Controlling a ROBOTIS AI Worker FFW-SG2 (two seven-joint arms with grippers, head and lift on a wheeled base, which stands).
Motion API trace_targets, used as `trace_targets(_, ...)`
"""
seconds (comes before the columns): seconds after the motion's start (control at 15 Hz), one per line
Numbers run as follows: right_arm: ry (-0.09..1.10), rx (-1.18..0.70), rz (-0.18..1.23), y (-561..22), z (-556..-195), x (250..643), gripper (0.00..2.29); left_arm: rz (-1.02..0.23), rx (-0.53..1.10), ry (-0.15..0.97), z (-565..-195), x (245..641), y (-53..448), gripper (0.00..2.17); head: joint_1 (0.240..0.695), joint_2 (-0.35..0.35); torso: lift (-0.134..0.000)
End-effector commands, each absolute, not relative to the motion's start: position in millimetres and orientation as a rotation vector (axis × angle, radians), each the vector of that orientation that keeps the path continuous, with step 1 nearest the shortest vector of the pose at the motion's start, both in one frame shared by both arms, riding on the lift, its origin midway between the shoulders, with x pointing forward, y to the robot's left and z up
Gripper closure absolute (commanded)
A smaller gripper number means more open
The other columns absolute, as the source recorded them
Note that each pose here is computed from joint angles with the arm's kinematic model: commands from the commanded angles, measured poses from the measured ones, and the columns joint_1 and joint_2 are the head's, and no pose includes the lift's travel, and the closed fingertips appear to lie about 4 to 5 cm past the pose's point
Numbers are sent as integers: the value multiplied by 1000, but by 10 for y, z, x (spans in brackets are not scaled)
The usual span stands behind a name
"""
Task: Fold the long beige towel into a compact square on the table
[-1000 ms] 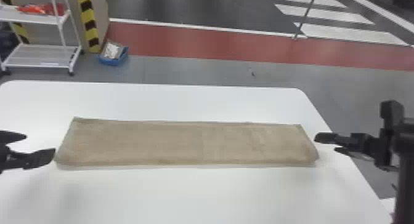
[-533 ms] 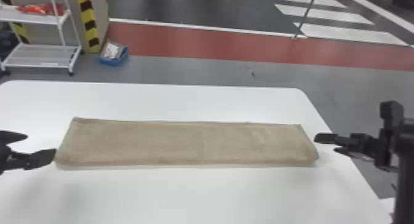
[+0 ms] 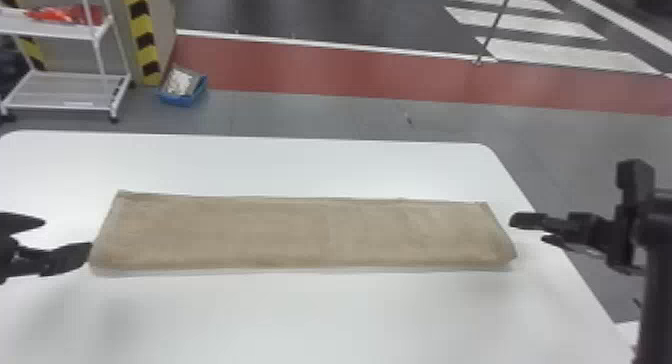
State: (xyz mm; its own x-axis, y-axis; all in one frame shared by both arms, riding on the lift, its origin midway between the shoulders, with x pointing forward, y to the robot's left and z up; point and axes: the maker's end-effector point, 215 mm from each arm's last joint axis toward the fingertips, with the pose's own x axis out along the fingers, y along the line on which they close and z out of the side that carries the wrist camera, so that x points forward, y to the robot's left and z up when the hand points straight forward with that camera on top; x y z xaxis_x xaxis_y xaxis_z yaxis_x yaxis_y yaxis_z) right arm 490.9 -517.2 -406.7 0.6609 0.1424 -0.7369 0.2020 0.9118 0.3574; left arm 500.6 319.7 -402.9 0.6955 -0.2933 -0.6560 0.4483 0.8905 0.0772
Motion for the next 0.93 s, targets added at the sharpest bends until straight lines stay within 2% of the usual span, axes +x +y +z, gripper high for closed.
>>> trace_targets(0.0,858,437,-36,-5172,-4076,4899,117,-415,233,692,-4045,4999,3192,191,695,-218,-124)
trace_targets(0.4,863,444,-44,-5203,-4129,4839,117,-366,139,745,-4114,5067,2973,191,695,-230,-124)
trace_targets(0.73,867,447,-52,-5235,-4173,4783,117,-299,115,743,-4107,5258,2788,208,695,-249,-124)
trace_targets(0.87,871,448,-54,-5239,-4194,4761,117,-269,100,791,-4216,5261,2747,211,695,-257,-124)
